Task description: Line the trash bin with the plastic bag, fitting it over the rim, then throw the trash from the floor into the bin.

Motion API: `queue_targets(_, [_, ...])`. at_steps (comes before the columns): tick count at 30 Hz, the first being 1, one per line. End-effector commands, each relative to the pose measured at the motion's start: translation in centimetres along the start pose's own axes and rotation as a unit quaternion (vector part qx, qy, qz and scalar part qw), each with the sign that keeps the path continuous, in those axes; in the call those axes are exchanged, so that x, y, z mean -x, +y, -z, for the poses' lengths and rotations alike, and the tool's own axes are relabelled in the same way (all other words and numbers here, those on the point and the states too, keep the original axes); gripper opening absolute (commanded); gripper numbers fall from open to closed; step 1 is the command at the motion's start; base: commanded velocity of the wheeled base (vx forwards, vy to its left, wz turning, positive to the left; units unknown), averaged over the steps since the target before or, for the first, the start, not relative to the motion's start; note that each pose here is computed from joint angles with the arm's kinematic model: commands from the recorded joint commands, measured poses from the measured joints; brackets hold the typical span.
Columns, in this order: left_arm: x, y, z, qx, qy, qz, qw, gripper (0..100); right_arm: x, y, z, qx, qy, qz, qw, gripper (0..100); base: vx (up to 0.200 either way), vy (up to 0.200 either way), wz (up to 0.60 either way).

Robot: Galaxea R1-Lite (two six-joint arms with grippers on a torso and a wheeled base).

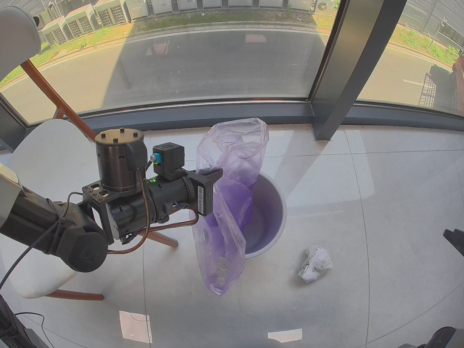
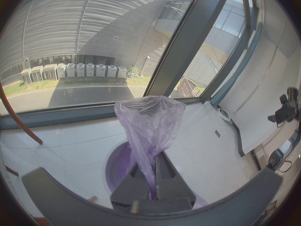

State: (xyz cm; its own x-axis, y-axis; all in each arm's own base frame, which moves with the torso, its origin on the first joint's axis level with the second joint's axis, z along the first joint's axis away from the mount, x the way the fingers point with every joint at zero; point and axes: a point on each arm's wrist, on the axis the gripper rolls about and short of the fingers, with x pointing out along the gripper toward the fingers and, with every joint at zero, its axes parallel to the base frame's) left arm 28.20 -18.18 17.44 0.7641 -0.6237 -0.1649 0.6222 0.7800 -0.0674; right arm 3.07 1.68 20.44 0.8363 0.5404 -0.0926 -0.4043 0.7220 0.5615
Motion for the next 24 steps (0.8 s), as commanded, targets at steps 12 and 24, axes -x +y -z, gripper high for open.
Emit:
queue_targets(12, [0.7, -1.9, 2.9, -0.088, 0.033, 0.027, 0.9952, 0, -12.9, 1.0, -1.5, -0.114, 0.192, 0.027, 0.9743, 100, 0.000, 0.000, 0.00])
queue_targets(24, [1.1, -2.3, 3.4, -0.089, 0.041, 0.034, 0.9946, 0, -23.7, 2.0, -0.8, -0.110, 0.209, 0.016, 0.9716, 100, 0.000, 0.000, 0.00])
